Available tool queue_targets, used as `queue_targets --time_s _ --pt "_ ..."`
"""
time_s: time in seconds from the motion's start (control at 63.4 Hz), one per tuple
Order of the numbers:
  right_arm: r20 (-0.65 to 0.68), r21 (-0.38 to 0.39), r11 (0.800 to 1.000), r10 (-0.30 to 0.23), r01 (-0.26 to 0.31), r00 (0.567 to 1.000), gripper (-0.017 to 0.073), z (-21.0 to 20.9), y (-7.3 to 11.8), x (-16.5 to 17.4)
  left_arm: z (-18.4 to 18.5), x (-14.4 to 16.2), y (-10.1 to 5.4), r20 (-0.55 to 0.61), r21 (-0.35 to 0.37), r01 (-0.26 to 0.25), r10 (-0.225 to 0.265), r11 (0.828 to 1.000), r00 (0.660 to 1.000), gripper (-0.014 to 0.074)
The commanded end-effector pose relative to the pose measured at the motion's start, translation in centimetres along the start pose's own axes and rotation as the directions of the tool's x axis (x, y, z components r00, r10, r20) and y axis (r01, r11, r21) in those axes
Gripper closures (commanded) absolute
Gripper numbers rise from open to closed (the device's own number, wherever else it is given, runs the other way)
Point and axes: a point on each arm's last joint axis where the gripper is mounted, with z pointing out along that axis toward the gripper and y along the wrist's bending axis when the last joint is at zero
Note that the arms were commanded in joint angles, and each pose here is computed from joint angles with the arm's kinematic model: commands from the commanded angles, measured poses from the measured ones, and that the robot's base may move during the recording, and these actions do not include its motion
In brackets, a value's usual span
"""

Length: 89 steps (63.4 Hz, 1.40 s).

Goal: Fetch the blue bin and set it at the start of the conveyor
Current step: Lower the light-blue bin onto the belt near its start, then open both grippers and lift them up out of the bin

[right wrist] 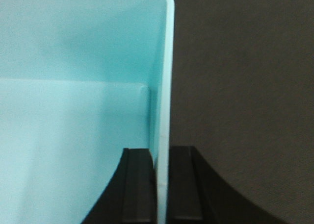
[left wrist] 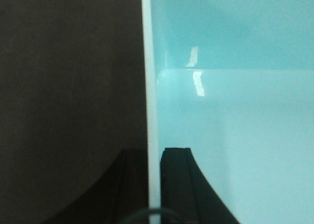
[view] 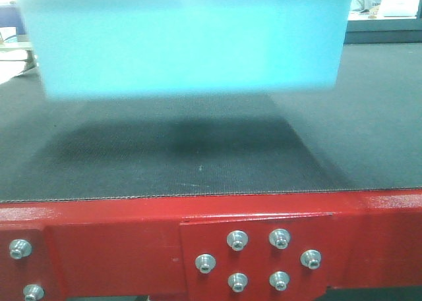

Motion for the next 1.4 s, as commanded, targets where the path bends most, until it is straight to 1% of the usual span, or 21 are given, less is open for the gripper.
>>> queue_targets --time_s 0.0,0.079,0.236,0.426,0.489,0.52,0.536,0.552,0.615,0.646,0.662,0.678,0.709,0.741,0.804,0.898,1.087,1.198,1.292,1.355,1.387 --pt "0.090 -0.138 0.989 0.055 -0.042 0.994 0.0722 1.0 1.9 0.5 0.6 0.9 -1.6 0.047 0.134 0.047 -0.054 0.990 0.997 0.0705" --pt "0.083 -0.149 0.988 0.049 -0.036 0.995 0.0722 2.0 2.1 1.4 1.4 1.8 -1.6 0.043 0.145 0.056 -0.063 0.988 0.997 0.0705" --pt "0.029 -0.131 0.991 0.039 -0.034 0.999 0.0722 3.8 2.2 2.5 2.1 2.2 -1.4 0.076 0.170 0.045 -0.059 0.984 0.995 0.0705" --pt "0.018 -0.124 0.991 0.046 -0.043 0.999 0.0708 3.8 2.2 2.4 2.2 2.1 -0.9 0.071 0.152 0.052 -0.063 0.987 0.995 0.0693" --pt "0.018 -0.119 0.991 0.057 -0.054 0.998 0.0616 3.7 2.2 2.0 2.3 2.1 -0.7 0.070 0.146 0.051 -0.061 0.988 0.996 0.0631" --pt "0.013 -0.114 0.992 0.062 -0.061 0.998 0.0529 3.6 2.2 2.0 2.3 2.1 -0.6 0.069 0.143 0.053 -0.063 0.988 0.996 0.0584" --pt "0.010 -0.111 0.992 0.064 -0.063 0.998 0.0491 3.5 2.2 1.9 2.3 2.1 -0.6 0.069 0.144 0.053 -0.063 0.988 0.996 0.0542" --pt "0.010 -0.111 0.992 0.065 -0.063 0.998 0.0472 3.5 2.2 1.9 2.3 2.1 -0.6 0.069 0.144 0.053 -0.063 0.988 0.996 0.0526" --pt "-0.008 -0.093 0.993 0.073 -0.073 0.997 0.0321 3.4 2.0 1.8 2.3 2.1 -0.4 0.063 0.135 0.057 -0.066 0.989 0.996 0.0389" --pt "-0.024 -0.078 0.993 0.090 -0.092 0.996 0.0268 3.3 1.9 1.8 2.4 2.2 -0.3 0.055 0.130 0.059 -0.067 0.990 0.996 0.0332" --pt "-0.031 -0.071 0.993 0.092 -0.094 0.995 0.0249 3.3 1.7 1.8 2.4 2.2 -0.1 0.046 0.121 0.076 -0.082 0.990 0.996 0.0288" --pt "-0.041 -0.060 0.994 0.093 -0.096 0.995 0.0240 3.3 1.6 1.9 2.4 2.2 0.1 0.039 0.114 0.093 -0.098 0.989 0.994 0.0270" --pt "-0.051 -0.050 0.994 0.095 -0.098 0.994 0.0231 3.2 1.4 1.9 2.5 2.2 0.4 0.028 0.101 0.121 -0.124 0.988 0.992 0.0246" --pt "-0.052 -0.044 0.994 0.099 -0.102 0.994 0.0229 3.2 1.1 1.8 2.5 2.2 0.6 0.020 0.092 0.131 -0.133 0.987 0.991 0.0232" --pt "-0.052 -0.035 0.993 0.107 -0.109 0.993 0.0230 3.0 0.7 1.7 2.7 2.1 1.3 0.013 0.070 0.139 -0.140 0.988 0.990 0.0230" --pt "-0.024 -0.020 0.997 0.073 -0.073 0.997 0.0231 2.6 0.5 1.4 2.7 2.1 2.0 0.011 0.039 0.130 -0.130 0.991 0.991 0.0235" --pt "0.001 -0.019 0.997 0.069 -0.069 0.998 0.0231 1.5 0.2 0.9 2.5 2.0 2.0 -0.001 0.020 0.125 -0.125 0.992 0.992 0.0235" --pt "0.042 -0.032 0.997 0.078 -0.077 0.996 0.0235 -0.3 0.0 0.1 0.8 1.1 2.2 0.013 0.009 0.129 -0.129 0.992 0.992 0.0252" --pt "0.087 -0.034 0.997 0.072 -0.069 0.994 0.0288 -2.0 -0.4 -0.5 -1.8 0.1 2.4 0.073 0.021 0.122 -0.124 0.992 0.990 0.0319" --pt "0.120 -0.036 0.997 0.070 -0.066 0.990 0.0355 -3.4 -0.7 -1.0 -4.1 -0.3 2.5 0.120 0.049 0.122 -0.127 0.991 0.985 0.0404" --pt "0.133 -0.040 0.997 0.074 -0.069 0.988 0.0409 -3.9 -0.8 -1.2 -5.1 -0.4 2.5 0.136 0.063 0.124 -0.132 0.990 0.982 0.0456"
